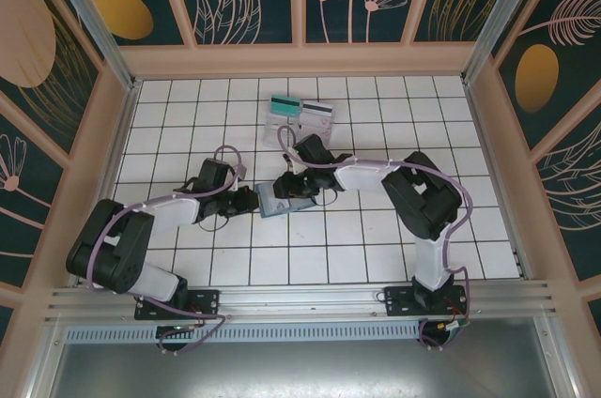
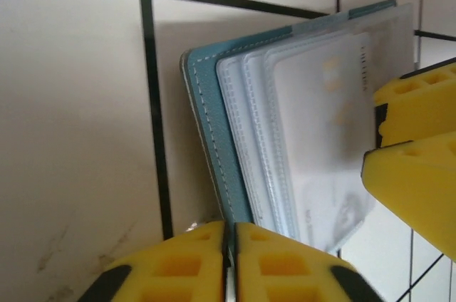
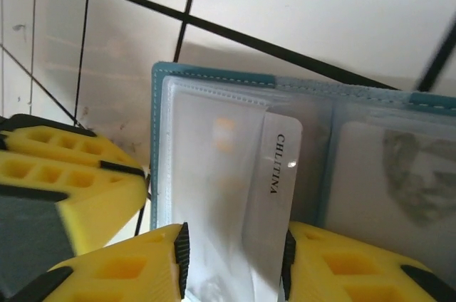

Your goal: Put the credit cards into the card holder

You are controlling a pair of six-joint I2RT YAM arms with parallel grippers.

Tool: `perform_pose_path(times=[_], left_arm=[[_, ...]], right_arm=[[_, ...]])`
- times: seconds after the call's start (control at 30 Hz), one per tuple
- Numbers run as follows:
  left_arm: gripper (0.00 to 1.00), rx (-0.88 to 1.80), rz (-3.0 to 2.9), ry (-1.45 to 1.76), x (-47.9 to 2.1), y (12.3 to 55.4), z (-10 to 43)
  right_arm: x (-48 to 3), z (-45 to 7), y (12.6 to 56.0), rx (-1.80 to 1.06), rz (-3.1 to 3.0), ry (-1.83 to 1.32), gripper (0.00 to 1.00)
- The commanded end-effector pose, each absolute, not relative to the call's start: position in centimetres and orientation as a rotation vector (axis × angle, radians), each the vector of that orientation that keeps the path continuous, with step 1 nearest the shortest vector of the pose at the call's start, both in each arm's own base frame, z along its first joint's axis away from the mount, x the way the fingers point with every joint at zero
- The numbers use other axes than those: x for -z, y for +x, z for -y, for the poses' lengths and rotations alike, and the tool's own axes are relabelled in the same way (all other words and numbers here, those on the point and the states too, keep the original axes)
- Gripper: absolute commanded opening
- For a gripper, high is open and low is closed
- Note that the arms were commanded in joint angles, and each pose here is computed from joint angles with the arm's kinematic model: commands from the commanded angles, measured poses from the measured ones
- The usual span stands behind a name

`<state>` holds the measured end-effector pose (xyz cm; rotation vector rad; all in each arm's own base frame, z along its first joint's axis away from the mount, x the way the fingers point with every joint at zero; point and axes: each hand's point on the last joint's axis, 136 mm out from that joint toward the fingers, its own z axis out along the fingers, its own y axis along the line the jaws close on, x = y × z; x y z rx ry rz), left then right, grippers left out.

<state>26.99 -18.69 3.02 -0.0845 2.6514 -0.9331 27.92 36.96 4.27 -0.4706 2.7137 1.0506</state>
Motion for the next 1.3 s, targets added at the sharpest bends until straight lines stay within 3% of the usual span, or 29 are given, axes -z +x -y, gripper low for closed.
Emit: perform_pose_path(times=[0.0,0.13,0.3,0.5,0.63,0.97,1.27], left_arm=[[0.22,0.926,-2.610,-0.073,-5.1,27.8,18.9],[0.30,0.932,-2.559,-0.064,-7.5,28.7,19.1],[0.33,0.807,-2.560,-0.042,-8.5,31.0,18.6],[0.19,0.709,-2.611,0.031,-6.3,34.8,19.4],[0.14,0.699,-2.656,0.054,-4.5,35.8,20.0],[0.07,0.892,-2.750,-0.039,-0.8,28.1,20.1],[0.07,1.077,-2.661,-0.116,-2.6,23.3,22.8]], right_arm=[[-5.4,-34.4,28.2,-0.933,-2.720,-0.458,0.41],[-6.3,-33.3,28.2,-0.928,-2.707,-0.438,0.42],[-6.5,-32.4,27.1,-0.976,-2.708,-0.407,0.41],[-4.8,-31.4,24.1,-1.055,-2.768,-0.379,0.28],[-3.3,-30.5,23.6,-1.026,-2.782,-0.332,0.27],[-2.7,-30.7,29.3,-0.880,-2.673,-0.268,0.26],[-2.6,-35.3,31.3,-1.028,-2.689,-0.461,0.26]])
